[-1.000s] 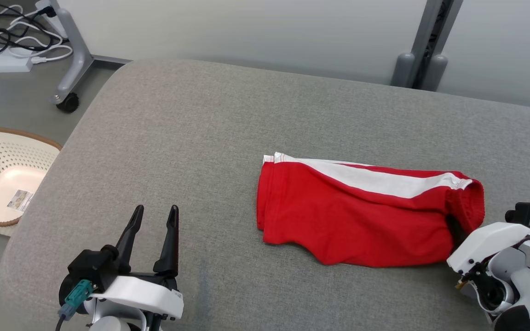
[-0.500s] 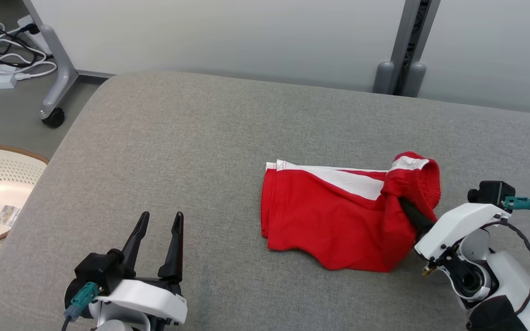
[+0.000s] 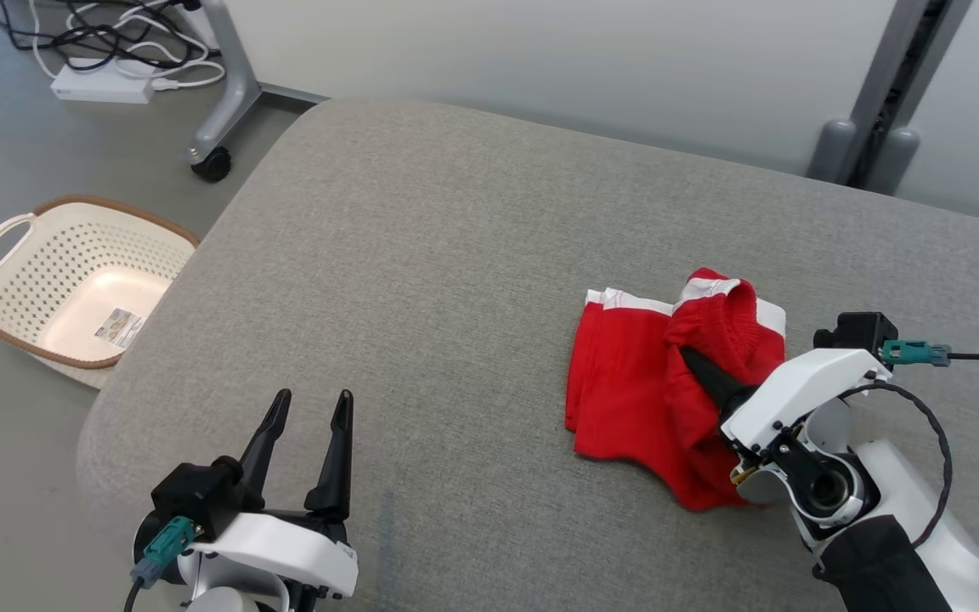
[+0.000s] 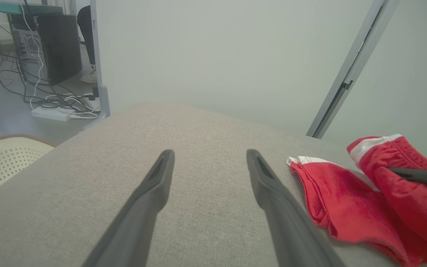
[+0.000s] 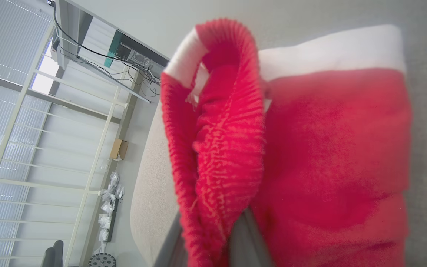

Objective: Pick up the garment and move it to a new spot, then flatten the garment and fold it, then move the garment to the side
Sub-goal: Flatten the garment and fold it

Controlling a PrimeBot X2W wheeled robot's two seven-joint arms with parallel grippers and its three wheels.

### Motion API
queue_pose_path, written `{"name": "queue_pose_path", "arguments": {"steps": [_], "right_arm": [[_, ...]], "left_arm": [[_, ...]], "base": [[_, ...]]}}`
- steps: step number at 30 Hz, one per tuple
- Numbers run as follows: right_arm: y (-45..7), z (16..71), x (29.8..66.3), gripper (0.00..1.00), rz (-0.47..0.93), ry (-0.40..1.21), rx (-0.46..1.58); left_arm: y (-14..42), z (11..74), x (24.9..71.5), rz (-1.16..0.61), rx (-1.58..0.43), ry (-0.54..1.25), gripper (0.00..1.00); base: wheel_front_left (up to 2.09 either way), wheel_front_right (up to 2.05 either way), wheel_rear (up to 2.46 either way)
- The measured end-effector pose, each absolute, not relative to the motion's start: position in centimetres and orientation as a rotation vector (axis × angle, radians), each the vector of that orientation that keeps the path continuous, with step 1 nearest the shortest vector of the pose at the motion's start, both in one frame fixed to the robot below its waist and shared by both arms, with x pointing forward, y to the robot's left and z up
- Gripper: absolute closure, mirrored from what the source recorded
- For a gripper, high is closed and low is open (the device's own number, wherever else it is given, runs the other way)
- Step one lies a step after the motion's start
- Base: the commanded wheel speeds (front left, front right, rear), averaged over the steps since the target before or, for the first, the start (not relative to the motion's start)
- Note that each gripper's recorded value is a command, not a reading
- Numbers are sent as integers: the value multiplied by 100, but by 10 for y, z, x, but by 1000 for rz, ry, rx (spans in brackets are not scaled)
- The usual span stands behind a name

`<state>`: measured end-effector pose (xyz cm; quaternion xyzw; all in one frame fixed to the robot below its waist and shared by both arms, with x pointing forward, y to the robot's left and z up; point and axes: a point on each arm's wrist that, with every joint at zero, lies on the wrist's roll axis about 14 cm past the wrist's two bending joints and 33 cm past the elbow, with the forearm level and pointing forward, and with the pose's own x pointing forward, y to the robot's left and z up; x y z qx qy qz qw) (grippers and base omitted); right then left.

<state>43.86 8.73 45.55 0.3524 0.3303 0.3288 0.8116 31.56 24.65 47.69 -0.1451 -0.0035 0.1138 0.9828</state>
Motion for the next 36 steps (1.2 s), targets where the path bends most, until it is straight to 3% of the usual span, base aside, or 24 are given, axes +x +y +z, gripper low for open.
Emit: {"name": "queue_pose_path", "arguments": {"steps": [6, 9, 10, 11, 22, 36], "right_arm": [[117, 449, 431, 100, 743, 749, 762], [121, 443, 430, 69, 738, 765, 750], [122, 442, 430, 45, 739, 765, 746], [123, 442, 429, 1, 740, 766, 744], [136, 474, 411, 0, 848, 710, 779], [52, 487, 455, 0, 689, 486, 700]], "left_arm": [[261, 477, 304, 286, -286, -11, 0], [263, 477, 302, 295, -286, -8, 0], [263, 476, 302, 296, -286, -8, 0], [264, 477, 302, 296, -286, -9, 0], [252, 479, 313, 255, -292, -13, 0], [236, 483, 329, 190, -293, -23, 0]], "base": [[0, 0, 0], [0, 0, 0], [0, 0, 0], [0, 0, 0], [0, 0, 0], [0, 0, 0]]}}
